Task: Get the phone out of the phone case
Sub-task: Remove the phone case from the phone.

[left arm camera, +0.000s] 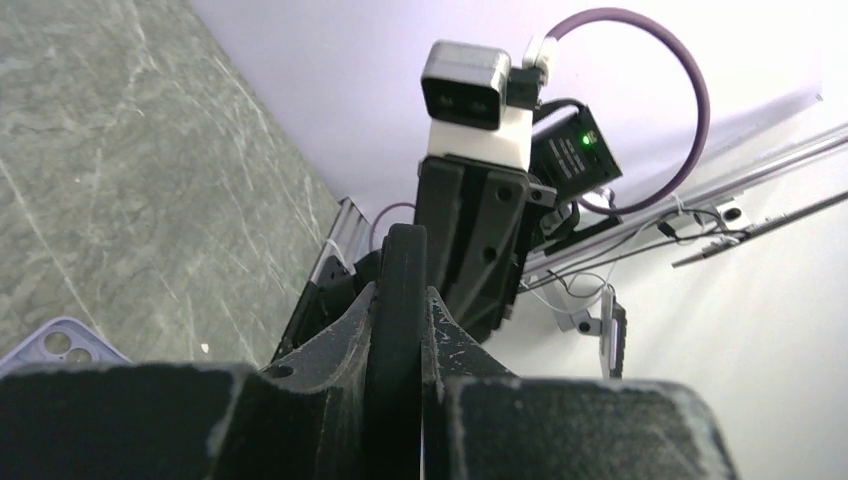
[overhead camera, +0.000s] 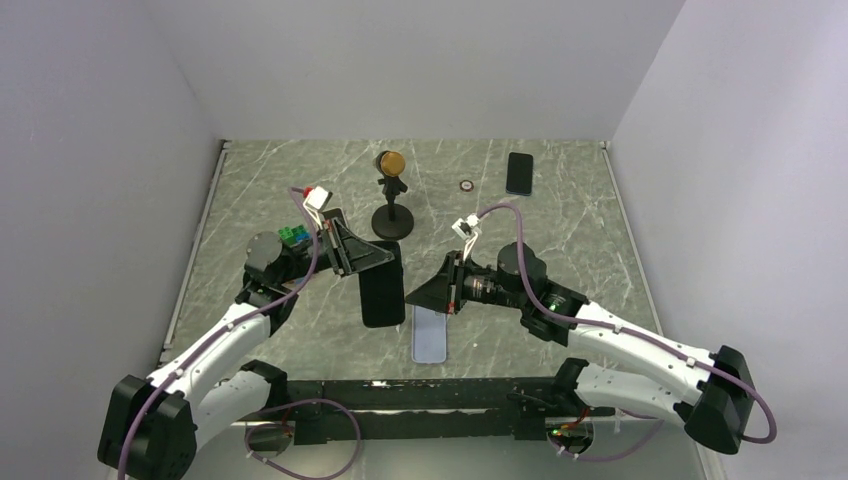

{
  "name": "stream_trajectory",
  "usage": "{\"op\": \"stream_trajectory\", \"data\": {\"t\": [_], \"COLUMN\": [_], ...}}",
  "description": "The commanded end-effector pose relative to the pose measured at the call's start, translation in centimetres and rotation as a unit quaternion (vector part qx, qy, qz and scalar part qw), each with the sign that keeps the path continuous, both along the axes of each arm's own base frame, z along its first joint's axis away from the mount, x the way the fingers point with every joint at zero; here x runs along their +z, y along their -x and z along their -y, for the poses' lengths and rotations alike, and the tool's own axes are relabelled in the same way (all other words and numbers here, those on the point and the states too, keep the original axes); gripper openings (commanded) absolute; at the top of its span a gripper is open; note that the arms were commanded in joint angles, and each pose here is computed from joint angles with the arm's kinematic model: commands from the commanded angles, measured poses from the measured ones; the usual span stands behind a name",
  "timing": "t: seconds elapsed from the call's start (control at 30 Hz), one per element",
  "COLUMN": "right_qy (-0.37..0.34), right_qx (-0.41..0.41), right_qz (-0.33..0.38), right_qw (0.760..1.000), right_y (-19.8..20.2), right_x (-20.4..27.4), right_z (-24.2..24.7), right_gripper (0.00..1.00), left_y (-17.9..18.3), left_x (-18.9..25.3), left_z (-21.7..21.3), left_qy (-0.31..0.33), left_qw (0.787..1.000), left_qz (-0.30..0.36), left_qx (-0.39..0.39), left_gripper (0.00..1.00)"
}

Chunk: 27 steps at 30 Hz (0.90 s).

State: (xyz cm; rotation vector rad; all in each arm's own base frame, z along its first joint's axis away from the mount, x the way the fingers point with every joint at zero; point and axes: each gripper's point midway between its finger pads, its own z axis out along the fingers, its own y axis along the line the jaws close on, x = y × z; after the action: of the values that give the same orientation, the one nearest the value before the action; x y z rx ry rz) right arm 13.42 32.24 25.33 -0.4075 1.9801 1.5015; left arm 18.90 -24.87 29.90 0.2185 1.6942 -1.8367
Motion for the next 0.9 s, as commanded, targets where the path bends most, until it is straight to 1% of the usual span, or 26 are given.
{"op": "stream_trajectory", "data": {"t": [0.0,0.23,0.3,0.43,0.6,0.87], "right_qy": [-0.118,-0.088,-0.082,-0.045,-0.035,-0.043], "right_qx": [0.088,0.064,0.059,0.04,0.039,0.052], "right_qz": [-0.039,-0.046,-0.049,-0.055,-0.053,-0.055], "right_qw": [0.988,0.993,0.994,0.997,0.997,0.996], "right_y": [3.2,2.6,2.5,2.0,1.9,2.2], "right_x": [4.3,3.0,2.6,1.2,0.8,0.6], "right_z": [-1.2,-1.1,-1.1,-0.8,-0.7,-1.7], "right_gripper": [0.1,0.13,0.17,0.24,0.24,0.24], "left_y": [-1.3,-1.9,-1.8,-1.8,-1.8,-1.6], "left_x": [2.0,1.5,1.5,1.7,2.1,2.0], "left_z": [-0.6,-0.8,-0.9,-1.1,-1.2,-1.1], "left_qy": [0.015,0.009,0.008,0.007,0.005,0.015], "left_qw": [0.998,0.997,0.997,0.997,0.996,0.997], "left_qz": [0.03,0.019,0.021,0.024,0.032,0.025], "left_qx": [0.049,0.069,0.069,0.076,0.08,0.07], "left_gripper": [0.0,0.0,0.0,0.0,0.0,0.0]}}
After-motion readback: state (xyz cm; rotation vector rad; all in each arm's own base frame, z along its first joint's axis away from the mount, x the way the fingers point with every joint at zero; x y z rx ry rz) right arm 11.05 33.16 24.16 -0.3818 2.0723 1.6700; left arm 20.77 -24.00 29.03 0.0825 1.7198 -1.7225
